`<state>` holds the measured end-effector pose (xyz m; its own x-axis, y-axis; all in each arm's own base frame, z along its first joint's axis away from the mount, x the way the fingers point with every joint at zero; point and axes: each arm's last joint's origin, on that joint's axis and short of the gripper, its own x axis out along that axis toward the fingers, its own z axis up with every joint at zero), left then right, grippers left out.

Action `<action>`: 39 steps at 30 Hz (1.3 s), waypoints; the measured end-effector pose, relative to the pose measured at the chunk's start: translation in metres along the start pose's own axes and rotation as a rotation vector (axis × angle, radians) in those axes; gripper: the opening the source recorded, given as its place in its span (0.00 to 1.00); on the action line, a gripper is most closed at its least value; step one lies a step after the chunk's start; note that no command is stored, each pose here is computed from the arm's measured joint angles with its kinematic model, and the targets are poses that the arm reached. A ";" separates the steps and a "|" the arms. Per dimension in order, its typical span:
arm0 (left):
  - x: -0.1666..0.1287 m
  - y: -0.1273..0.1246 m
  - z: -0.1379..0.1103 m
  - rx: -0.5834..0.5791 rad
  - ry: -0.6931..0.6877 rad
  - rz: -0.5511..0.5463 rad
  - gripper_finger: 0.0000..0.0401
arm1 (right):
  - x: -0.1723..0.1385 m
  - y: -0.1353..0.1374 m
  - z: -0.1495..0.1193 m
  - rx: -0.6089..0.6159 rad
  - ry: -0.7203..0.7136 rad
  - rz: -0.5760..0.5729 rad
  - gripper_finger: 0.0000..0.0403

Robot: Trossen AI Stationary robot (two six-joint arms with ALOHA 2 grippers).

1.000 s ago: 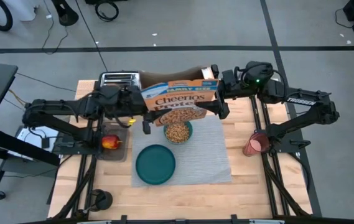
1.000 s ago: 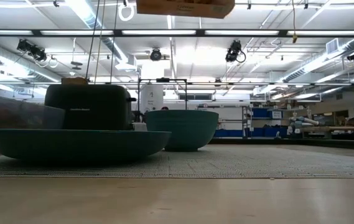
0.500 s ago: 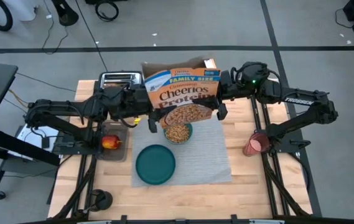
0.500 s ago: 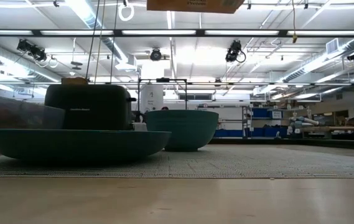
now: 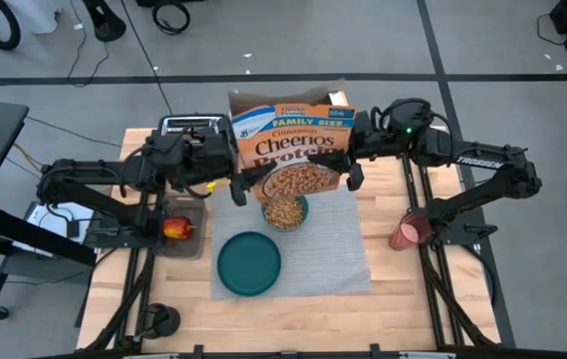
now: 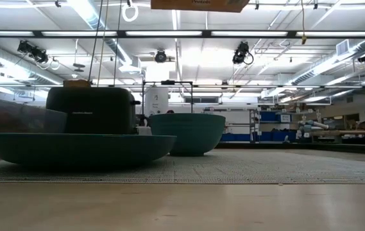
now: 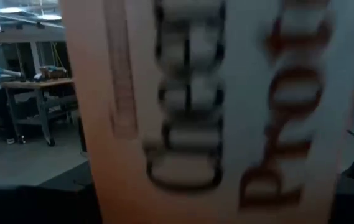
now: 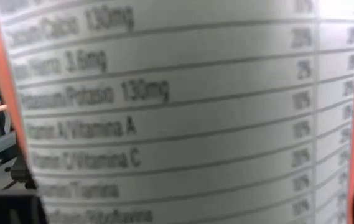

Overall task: Arrange a breakfast setting
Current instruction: Pour the cereal in the green bowl

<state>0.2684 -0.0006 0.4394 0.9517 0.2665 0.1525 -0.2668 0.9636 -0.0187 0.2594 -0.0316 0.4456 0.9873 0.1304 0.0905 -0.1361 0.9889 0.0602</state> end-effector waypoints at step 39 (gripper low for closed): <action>-0.101 0.009 -0.005 -0.157 0.101 -0.138 0.78 | -0.064 -0.007 0.018 -0.024 -0.119 -0.256 0.44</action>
<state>0.1706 -0.0188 0.4194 0.9900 0.1253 0.0644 -0.1137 0.9807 -0.1590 0.1955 -0.0479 0.4577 0.9726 -0.1315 0.1916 0.1196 0.9902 0.0725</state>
